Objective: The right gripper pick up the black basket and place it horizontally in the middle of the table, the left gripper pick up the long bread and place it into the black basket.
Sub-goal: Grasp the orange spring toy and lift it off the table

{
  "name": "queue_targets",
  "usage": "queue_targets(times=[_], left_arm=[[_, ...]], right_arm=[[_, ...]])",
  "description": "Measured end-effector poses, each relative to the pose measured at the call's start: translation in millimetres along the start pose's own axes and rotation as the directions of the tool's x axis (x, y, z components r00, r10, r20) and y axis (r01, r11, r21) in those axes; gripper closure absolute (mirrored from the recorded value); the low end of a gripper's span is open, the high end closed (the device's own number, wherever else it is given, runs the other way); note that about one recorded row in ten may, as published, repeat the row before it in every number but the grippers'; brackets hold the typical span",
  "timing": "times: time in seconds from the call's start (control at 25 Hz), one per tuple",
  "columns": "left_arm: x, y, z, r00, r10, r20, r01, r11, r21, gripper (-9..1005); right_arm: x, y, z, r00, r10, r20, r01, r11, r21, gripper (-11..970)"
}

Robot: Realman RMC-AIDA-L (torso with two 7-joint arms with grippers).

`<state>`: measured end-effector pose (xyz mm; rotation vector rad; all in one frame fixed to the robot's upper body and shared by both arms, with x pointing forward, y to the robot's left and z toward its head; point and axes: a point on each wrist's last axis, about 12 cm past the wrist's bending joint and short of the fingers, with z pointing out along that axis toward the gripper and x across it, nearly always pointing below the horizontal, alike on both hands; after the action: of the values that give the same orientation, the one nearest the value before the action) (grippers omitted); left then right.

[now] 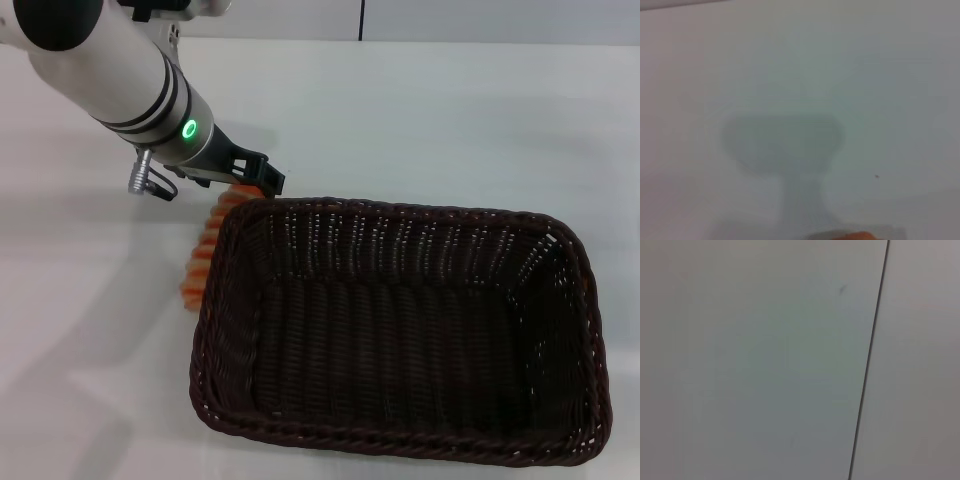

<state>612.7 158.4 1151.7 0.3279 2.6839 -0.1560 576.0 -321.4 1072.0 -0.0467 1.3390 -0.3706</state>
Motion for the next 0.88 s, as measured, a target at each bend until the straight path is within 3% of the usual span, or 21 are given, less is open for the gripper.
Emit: queue_targets(times=[0.88], left_arm=[[-1, -5.6, 24, 0.998, 0.028, -0.053, -0.027, 0.999, 0.022, 198]], right_arm=[[-2, 2.5, 1, 1.0, 0.003, 0.007, -0.003, 1.0, -0.008, 601]])
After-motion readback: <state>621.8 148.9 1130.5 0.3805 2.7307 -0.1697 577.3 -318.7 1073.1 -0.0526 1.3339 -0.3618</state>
